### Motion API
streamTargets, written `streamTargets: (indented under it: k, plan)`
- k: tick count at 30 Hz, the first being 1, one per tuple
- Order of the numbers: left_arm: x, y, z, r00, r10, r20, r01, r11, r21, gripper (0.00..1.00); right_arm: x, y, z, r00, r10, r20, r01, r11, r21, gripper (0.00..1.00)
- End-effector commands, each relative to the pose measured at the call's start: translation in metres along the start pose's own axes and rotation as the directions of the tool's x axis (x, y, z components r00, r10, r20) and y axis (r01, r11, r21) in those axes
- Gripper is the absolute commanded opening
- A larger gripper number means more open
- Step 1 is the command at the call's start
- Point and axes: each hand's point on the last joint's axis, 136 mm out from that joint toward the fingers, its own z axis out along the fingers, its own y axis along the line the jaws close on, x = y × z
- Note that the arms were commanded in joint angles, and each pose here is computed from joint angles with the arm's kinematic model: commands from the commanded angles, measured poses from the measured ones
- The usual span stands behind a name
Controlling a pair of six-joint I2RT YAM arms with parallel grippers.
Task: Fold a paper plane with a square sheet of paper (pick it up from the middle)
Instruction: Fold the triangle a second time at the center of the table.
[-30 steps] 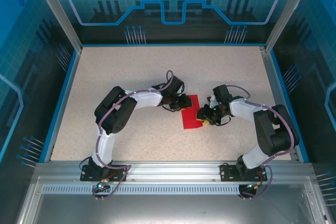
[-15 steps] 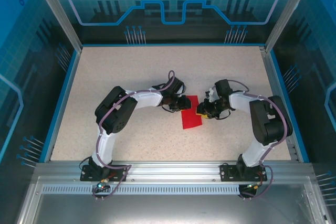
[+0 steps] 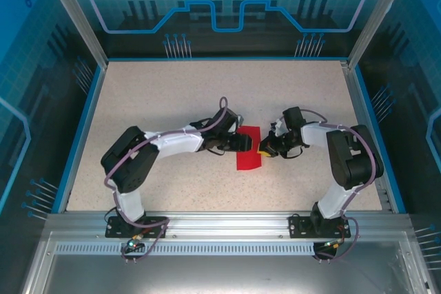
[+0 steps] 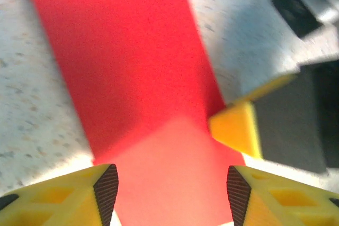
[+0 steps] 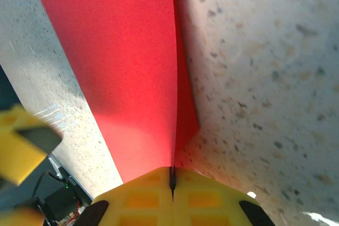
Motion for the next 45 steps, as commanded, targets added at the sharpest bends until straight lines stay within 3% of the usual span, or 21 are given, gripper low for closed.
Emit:
streamTargets:
  k: [1,4,9,15,19,33,40,45]
  plan:
    - [0.016,-0.017,-0.013,0.973,0.226,0.035,-0.223,0.972,-0.077,0.63,-0.001,0.008,-0.008,0.999,0.043,0.015,-0.042,0.998,-0.039,0.04]
    - [0.035,-0.031,-0.01,0.926,0.377,0.004,-0.373,0.917,-0.14,0.65,-0.002,0.01,-0.007,0.999,0.044,0.0,-0.044,0.998,-0.039,0.05]
    - [0.053,-0.047,0.006,0.862,0.506,-0.026,-0.499,0.84,-0.212,0.65,-0.001,0.01,-0.005,0.999,0.047,-0.017,-0.048,0.998,-0.042,0.05]
    - [0.061,-0.053,0.028,0.811,0.577,-0.095,-0.578,0.765,-0.285,0.64,-0.001,0.01,-0.006,0.999,0.045,-0.019,-0.046,0.998,-0.046,0.06]
    - [0.053,-0.045,0.031,0.807,0.582,-0.096,-0.573,0.734,-0.364,0.61,0.0,0.011,-0.005,0.999,0.045,-0.024,-0.046,0.998,-0.048,0.07]
    - [0.049,-0.046,0.023,0.799,0.596,-0.083,-0.578,0.724,-0.377,0.31,0.001,0.002,-0.004,0.998,0.056,-0.03,-0.057,0.998,-0.021,0.08]
    - [0.046,-0.048,0.016,0.801,0.593,-0.076,-0.574,0.726,-0.378,0.02,0.002,-0.002,-0.003,0.998,0.058,-0.027,-0.059,0.998,-0.006,0.09]
    - [0.043,-0.046,0.013,0.821,0.568,-0.065,-0.551,0.755,-0.356,0.0,0.0,-0.002,-0.008,0.999,0.049,-0.014,-0.049,0.999,0.001,0.14]
